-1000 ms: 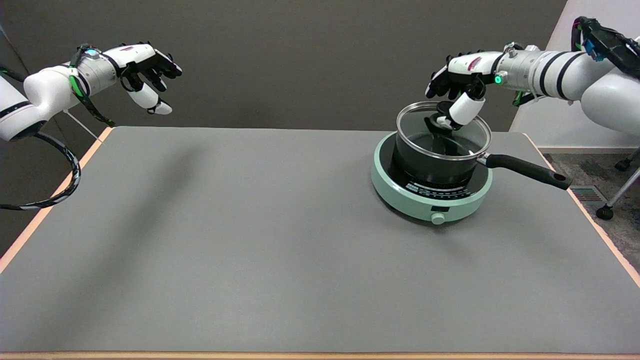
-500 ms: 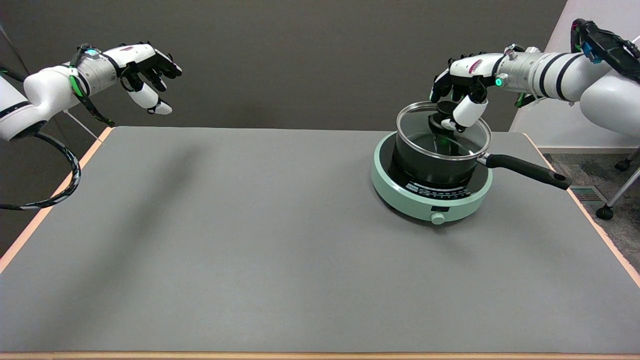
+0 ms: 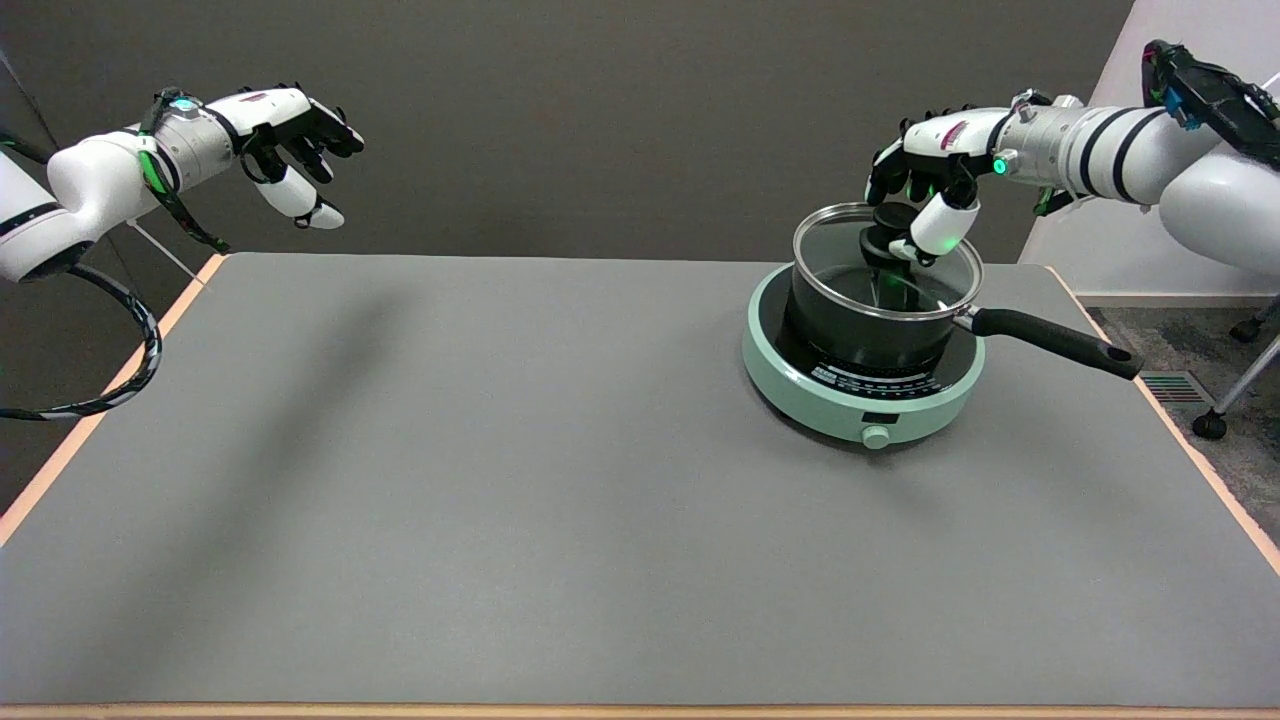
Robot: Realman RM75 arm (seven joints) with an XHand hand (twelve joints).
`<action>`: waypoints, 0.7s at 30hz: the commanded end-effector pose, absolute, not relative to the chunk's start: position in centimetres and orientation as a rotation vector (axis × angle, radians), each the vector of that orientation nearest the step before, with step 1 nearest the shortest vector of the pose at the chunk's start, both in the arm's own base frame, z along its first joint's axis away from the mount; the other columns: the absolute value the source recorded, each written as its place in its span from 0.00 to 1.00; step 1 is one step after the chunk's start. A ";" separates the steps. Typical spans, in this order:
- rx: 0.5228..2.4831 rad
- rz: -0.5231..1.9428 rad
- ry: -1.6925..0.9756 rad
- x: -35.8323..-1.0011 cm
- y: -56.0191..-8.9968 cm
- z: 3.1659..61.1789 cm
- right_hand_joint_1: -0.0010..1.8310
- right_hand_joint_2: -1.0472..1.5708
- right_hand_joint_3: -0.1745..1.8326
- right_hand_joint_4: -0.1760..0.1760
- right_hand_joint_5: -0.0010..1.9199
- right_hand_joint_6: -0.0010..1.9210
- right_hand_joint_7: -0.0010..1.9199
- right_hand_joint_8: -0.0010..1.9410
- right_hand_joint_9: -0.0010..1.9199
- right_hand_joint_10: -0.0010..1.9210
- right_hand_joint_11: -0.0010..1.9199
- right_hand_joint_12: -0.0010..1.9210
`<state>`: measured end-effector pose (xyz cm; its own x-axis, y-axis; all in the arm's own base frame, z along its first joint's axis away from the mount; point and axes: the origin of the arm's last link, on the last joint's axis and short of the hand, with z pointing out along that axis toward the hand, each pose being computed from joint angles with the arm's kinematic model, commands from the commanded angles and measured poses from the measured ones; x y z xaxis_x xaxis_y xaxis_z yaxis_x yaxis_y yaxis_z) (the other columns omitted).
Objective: Pick up the pot lid.
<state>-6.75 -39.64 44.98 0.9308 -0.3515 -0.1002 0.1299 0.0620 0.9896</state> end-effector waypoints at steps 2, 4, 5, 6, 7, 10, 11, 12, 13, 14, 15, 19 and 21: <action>1.464 -0.379 -0.189 -7.2 -39.6 45.0 0.53 0.64 0.50 0.56 0.24 0.29 0.20 0.29 0.27 0.36 0.24 0.57; 1.465 -0.380 -0.191 -7.2 -39.5 45.0 0.51 0.64 0.51 0.57 0.25 0.32 0.20 0.31 0.26 0.38 0.24 0.56; 1.465 -0.379 -0.191 -7.2 -39.5 45.0 0.50 0.64 0.53 0.57 0.24 0.34 0.19 0.32 0.25 0.38 0.24 0.55; 1.464 -0.380 -0.192 -7.2 -39.5 45.0 0.51 0.65 0.52 0.57 0.24 0.34 0.20 0.32 0.25 0.39 0.23 0.55; 1.464 -0.380 -0.192 -7.2 -39.5 45.0 0.53 0.65 0.49 0.58 0.25 0.34 0.20 0.32 0.25 0.39 0.22 0.58; 1.463 -0.377 -0.195 -7.2 -39.5 45.0 0.52 0.65 0.49 0.58 0.25 0.35 0.21 0.33 0.25 0.40 0.21 0.58; 1.462 -0.376 -0.195 -7.3 -39.5 45.1 0.50 0.65 0.52 0.57 0.24 0.36 0.20 0.34 0.24 0.41 0.22 0.56; 1.463 -0.376 -0.197 -7.4 -39.5 45.1 0.49 0.66 0.53 0.57 0.24 0.36 0.20 0.34 0.24 0.41 0.22 0.56; 1.464 -0.375 -0.198 -7.4 -39.5 45.1 0.49 0.66 0.52 0.57 0.24 0.37 0.21 0.34 0.24 0.42 0.21 0.56; 1.464 -0.374 -0.198 -7.4 -39.5 45.0 0.50 0.67 0.50 0.58 0.24 0.37 0.22 0.34 0.23 0.43 0.20 0.58; 1.464 -0.374 -0.200 -7.5 -39.5 45.0 0.51 0.67 0.48 0.58 0.24 0.38 0.22 0.35 0.23 0.44 0.20 0.59; 1.466 -0.370 -0.198 -7.4 -39.5 45.0 0.50 0.68 0.47 0.57 0.24 0.39 0.22 0.36 0.22 0.46 0.19 0.59; 1.468 -0.368 -0.196 -7.4 -39.5 45.0 0.50 0.69 0.46 0.56 0.24 0.40 0.22 0.36 0.22 0.47 0.19 0.59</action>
<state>-7.29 -39.53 45.04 0.9256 -0.3652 -0.0992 0.1308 0.0629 0.9894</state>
